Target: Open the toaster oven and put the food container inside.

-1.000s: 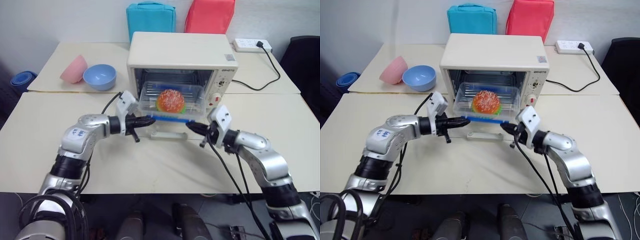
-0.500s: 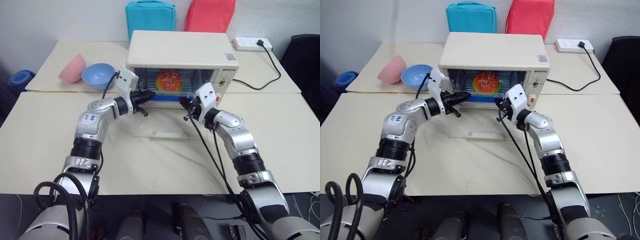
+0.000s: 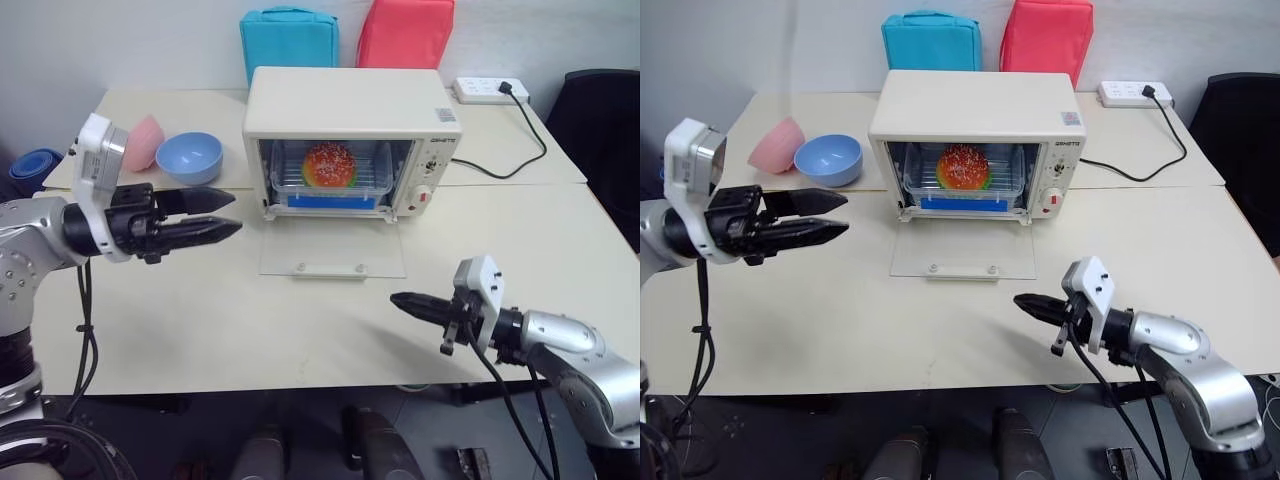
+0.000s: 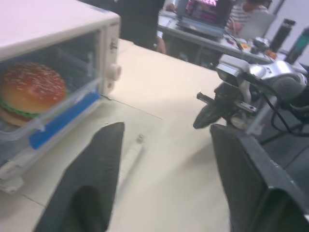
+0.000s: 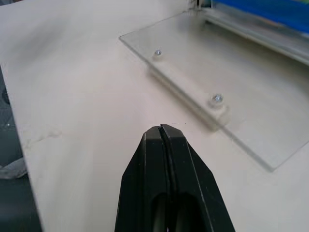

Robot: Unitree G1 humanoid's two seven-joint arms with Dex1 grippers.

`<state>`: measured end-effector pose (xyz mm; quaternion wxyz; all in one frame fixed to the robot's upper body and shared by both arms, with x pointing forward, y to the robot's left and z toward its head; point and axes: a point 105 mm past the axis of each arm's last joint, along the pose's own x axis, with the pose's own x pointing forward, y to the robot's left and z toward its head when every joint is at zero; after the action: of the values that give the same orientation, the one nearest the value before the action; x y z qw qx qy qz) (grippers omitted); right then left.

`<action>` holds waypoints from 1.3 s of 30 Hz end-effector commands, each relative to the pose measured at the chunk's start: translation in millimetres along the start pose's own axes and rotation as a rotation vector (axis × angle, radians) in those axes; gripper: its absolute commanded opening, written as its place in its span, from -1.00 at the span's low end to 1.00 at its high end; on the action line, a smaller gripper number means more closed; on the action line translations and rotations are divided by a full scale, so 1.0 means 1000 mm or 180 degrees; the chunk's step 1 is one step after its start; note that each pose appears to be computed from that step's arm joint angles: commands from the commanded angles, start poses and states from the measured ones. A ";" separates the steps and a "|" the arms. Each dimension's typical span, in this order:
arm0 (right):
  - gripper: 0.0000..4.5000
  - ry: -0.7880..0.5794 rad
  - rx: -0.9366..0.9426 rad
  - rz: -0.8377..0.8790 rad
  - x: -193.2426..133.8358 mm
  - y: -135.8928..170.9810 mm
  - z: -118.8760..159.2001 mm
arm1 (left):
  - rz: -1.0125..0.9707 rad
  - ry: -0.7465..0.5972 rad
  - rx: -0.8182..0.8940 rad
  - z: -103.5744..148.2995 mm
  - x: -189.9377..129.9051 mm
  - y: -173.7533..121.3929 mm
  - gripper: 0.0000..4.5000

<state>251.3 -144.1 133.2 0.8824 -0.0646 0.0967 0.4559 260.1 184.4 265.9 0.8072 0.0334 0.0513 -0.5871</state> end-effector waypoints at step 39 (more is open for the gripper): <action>0.98 -0.0564 -0.0524 0.0022 -0.085 -0.073 0.143 | 0.0553 0.0463 0.0841 0.016 -0.058 0.006 1.00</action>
<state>285.7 -223.5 280.9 0.8828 -0.0826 0.0025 0.4625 253.5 235.0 274.7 0.8351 0.1632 0.0509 -0.5228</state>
